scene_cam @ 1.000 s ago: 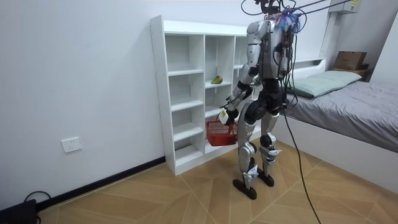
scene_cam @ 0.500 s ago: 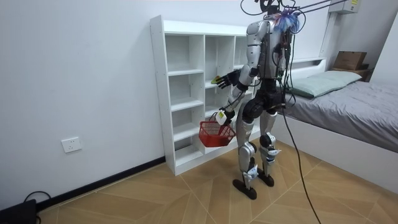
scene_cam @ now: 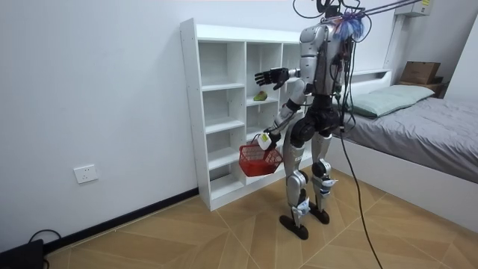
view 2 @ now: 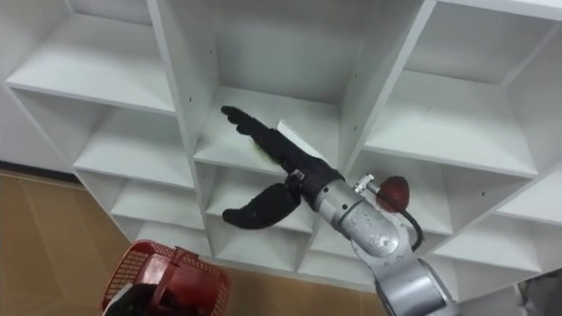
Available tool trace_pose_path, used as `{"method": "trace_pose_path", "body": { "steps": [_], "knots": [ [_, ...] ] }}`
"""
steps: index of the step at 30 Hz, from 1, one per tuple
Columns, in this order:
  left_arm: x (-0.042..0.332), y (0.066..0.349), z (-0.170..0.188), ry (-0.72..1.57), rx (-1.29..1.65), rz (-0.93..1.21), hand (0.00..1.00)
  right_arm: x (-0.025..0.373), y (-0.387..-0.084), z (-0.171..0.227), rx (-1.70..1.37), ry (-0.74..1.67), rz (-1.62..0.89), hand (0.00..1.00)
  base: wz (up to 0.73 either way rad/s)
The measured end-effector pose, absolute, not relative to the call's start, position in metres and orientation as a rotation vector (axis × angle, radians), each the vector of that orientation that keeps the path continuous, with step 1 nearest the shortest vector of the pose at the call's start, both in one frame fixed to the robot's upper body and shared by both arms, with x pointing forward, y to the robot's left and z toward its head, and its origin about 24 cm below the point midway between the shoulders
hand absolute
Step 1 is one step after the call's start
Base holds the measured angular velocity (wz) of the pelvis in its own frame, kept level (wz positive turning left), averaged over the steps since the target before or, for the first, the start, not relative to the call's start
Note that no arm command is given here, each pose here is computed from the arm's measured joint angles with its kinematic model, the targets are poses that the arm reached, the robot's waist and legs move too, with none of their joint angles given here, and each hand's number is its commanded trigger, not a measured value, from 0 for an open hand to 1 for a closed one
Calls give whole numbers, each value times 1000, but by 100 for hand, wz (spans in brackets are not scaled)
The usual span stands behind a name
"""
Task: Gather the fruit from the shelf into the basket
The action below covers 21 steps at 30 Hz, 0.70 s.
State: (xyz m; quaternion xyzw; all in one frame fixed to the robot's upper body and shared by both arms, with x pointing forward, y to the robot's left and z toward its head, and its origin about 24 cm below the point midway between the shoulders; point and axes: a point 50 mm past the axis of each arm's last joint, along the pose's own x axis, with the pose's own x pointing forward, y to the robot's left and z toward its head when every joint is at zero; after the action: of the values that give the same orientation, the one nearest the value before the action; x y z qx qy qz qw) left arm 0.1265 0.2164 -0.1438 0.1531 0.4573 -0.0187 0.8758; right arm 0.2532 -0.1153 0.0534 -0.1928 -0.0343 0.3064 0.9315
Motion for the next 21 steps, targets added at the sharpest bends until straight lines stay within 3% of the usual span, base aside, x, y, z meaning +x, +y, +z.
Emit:
{"method": "trace_pose_path", "body": {
  "steps": [21],
  "knots": [
    [126,241,-135,930,393,-5,100,271,-144,58,-444,-120,326,0,7]
  ]
}}
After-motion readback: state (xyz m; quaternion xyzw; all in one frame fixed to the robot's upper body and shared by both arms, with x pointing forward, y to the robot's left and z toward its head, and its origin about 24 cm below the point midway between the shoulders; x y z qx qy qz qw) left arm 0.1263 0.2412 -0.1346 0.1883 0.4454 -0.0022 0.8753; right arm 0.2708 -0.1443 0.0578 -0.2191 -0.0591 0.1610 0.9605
